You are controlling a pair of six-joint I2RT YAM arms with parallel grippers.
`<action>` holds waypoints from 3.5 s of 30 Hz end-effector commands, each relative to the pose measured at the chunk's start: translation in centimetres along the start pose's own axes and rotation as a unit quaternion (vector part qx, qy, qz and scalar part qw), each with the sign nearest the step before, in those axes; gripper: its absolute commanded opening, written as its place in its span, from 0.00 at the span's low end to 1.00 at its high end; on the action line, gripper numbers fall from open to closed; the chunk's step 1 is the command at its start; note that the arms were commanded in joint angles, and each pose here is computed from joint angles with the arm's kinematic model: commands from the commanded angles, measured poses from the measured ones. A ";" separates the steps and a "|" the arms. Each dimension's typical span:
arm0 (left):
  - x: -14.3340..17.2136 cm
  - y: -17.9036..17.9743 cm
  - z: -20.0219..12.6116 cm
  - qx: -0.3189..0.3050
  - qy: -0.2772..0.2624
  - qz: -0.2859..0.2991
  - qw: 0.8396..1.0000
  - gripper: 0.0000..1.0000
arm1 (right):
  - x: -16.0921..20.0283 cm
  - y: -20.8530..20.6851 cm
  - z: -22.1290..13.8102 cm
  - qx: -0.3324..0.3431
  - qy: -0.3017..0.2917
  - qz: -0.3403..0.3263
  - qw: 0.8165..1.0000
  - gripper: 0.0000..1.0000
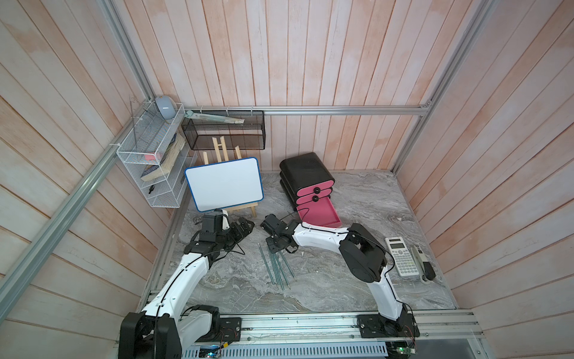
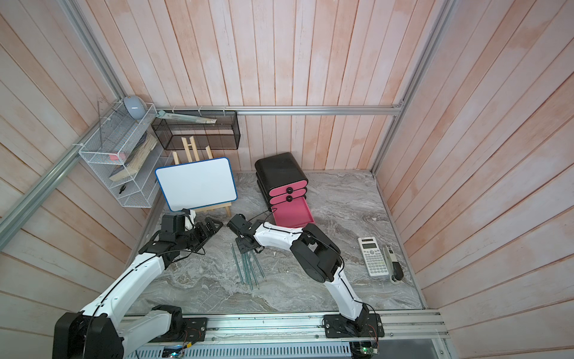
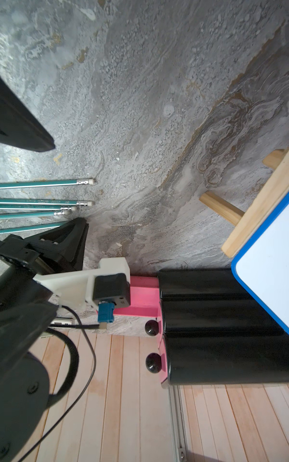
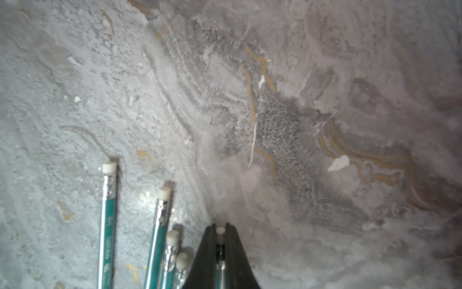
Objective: Please place the pencils in the drawer according to their color
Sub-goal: Pick up the pencil from the center of the board, then place the pencil in the drawer.
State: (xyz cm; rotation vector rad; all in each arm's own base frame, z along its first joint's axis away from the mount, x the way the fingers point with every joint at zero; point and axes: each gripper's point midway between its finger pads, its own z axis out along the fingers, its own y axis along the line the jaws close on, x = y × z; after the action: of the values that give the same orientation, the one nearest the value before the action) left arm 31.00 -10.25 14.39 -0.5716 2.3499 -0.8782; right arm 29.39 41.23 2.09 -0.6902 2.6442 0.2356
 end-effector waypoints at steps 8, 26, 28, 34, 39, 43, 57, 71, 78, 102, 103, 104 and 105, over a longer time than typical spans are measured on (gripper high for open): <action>0.3 -0.3 -0.2 0.010 0.005 0.015 1.000 1.00 | -0.5 -2.0 -2.0 0.007 -0.011 0.022 1.000 0.00; 4.7 -6.0 2.9 0.034 0.061 0.067 0.995 1.00 | -6.1 -8.1 -10.9 -0.108 -0.125 0.183 0.969 0.00; 5.2 -6.8 3.4 0.037 0.068 0.073 0.994 1.00 | -6.6 -9.3 -11.6 -0.127 -0.137 0.212 0.959 0.00; 6.3 -9.2 4.7 0.045 0.083 0.095 0.991 1.00 | -7.6 -13.8 -12.6 -0.167 -0.166 0.300 0.925 0.00; 7.2 -10.5 5.5 0.048 0.094 0.106 0.989 1.00 | -7.5 -18.1 -12.6 -0.173 -0.186 0.366 0.895 0.00; 7.6 -11.1 5.8 0.049 0.098 0.110 0.988 1.00 | -7.2 -21.5 -12.1 -0.164 -0.202 0.418 0.870 0.00; 8.4 -11.6 6.2 0.051 0.106 0.116 0.986 1.00 | -6.3 -30.1 -10.6 -0.081 -0.268 0.546 0.790 0.00; 8.7 -11.8 6.3 0.056 0.109 0.116 0.986 0.99 | -6.3 -33.7 -8.6 -0.006 -0.295 0.575 0.763 0.00; 8.8 -11.6 6.3 0.055 0.108 0.116 0.986 1.00 | -7.2 -33.2 -7.5 -0.001 -0.287 0.554 0.782 0.00; 8.7 -11.5 6.0 0.059 0.100 0.113 0.987 1.00 | -9.0 -27.7 -8.1 -0.041 -0.273 0.469 0.839 0.35; 8.6 -11.5 5.9 0.059 0.099 0.113 0.987 0.99 | -9.0 -27.6 -8.6 -0.043 -0.275 0.466 0.840 0.35; 8.5 -11.5 5.9 0.057 0.096 0.113 0.987 1.00 | -9.2 -27.4 -9.4 -0.048 -0.281 0.463 0.839 0.35; 8.5 -11.4 5.7 0.057 0.094 0.114 0.987 1.00 | -9.1 -27.1 -10.1 -0.054 -0.284 0.458 0.840 0.35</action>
State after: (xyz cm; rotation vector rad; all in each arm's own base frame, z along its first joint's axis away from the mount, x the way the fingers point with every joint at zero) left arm 30.37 -25.91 15.29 -0.1594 2.4802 -1.0005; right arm 47.67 18.89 10.10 0.6759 2.1973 0.6815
